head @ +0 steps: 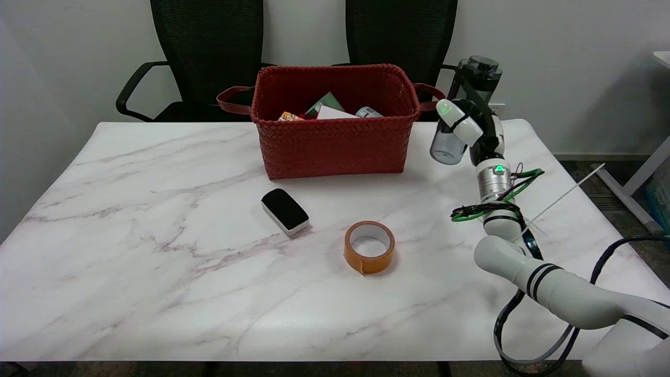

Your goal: Place the black water bottle into the brown storage basket.

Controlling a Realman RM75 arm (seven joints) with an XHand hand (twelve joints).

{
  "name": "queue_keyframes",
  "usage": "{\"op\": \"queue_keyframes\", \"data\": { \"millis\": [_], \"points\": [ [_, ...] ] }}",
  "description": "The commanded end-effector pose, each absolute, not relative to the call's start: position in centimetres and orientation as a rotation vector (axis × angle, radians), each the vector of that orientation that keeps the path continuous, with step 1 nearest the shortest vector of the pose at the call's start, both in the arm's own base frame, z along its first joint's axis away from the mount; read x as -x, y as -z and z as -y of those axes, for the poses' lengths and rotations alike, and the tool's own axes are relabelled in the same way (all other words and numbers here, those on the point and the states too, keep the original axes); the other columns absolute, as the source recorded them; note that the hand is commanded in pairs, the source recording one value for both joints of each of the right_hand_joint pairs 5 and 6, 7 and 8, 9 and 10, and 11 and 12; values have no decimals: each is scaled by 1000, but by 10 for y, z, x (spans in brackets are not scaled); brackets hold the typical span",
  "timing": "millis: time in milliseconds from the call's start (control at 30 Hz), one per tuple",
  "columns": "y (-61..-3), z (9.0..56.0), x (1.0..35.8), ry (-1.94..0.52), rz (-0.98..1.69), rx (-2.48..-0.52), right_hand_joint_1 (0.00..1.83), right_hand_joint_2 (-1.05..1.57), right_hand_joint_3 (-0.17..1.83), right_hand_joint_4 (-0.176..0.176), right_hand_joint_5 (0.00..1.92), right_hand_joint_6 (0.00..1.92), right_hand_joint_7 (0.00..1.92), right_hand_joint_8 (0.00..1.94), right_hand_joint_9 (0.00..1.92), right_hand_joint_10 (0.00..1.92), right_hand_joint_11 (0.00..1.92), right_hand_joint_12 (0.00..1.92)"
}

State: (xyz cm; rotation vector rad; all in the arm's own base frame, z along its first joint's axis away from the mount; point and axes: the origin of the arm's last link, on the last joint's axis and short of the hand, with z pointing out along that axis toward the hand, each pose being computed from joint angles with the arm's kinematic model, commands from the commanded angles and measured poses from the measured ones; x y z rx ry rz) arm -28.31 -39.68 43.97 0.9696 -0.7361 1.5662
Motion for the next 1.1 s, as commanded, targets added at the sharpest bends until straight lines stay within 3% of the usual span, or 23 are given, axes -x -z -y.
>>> {"op": "queue_keyframes", "data": {
  "millis": [33,667,1100],
  "points": [
    [-444,399,227,-1604,615,-1163,1066,689,-175,0,810,810,1321,1321,1244,1244,909,909],
    [-426,435,173,-1526,569,-1339,1082,668,-175,0,788,788,1312,1312,1235,1235,910,910],
    [-389,477,159,-1445,606,-1417,1056,645,-175,0,808,808,1312,1312,1217,1217,897,897]
  ]
}}
